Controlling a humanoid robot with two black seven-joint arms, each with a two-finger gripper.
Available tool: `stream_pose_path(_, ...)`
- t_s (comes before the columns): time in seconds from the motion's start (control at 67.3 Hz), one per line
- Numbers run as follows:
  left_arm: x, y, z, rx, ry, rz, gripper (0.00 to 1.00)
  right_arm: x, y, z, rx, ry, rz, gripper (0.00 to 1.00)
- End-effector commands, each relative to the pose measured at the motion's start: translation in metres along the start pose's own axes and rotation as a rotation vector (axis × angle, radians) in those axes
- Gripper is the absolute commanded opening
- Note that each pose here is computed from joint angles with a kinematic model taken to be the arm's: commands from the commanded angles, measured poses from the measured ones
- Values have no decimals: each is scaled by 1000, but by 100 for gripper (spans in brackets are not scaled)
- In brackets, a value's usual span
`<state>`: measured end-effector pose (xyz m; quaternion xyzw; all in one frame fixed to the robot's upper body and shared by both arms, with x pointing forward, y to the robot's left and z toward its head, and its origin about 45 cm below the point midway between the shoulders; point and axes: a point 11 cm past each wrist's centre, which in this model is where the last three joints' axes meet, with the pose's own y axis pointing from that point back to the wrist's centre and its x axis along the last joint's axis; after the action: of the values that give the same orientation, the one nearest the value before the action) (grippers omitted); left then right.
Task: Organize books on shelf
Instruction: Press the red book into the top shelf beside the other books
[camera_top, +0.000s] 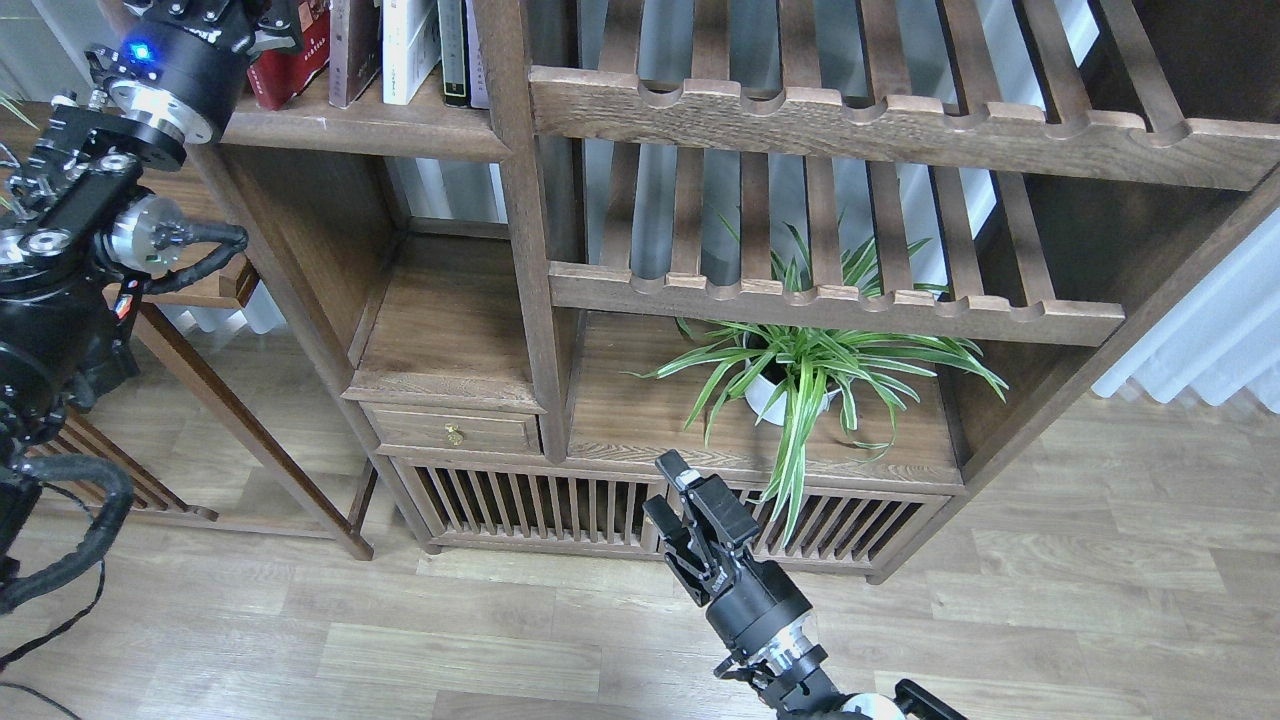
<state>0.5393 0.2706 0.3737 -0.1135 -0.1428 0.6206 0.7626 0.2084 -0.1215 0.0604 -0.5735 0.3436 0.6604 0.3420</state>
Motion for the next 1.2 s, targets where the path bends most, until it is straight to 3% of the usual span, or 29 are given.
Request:
stream_pose_path(0.0,-10,-8,13,-40,28,-13,64,1,0,0,0,1,2,88)
stream_pose_path(0.312,-27,-22,59,-173,62,-24,64,1,0,2,-12,7,3,88)
stream_pose_path(0.505,-13,-19,84,-248,80,-2,64,4,2,0,-2,3,13,88)
stream_pose_path(0.684,17,4,91,-281,110,17,63,6,5,-2,10,0,20,88)
stream_pose_path(0.877,15,33,93,-329,170,-9,63,6,6,-3,18,-4,19,88)
stream_pose_path(1.189,-38,62,91,-380,427,-145,64,-9,-9,-1,-20,21,-29,89)
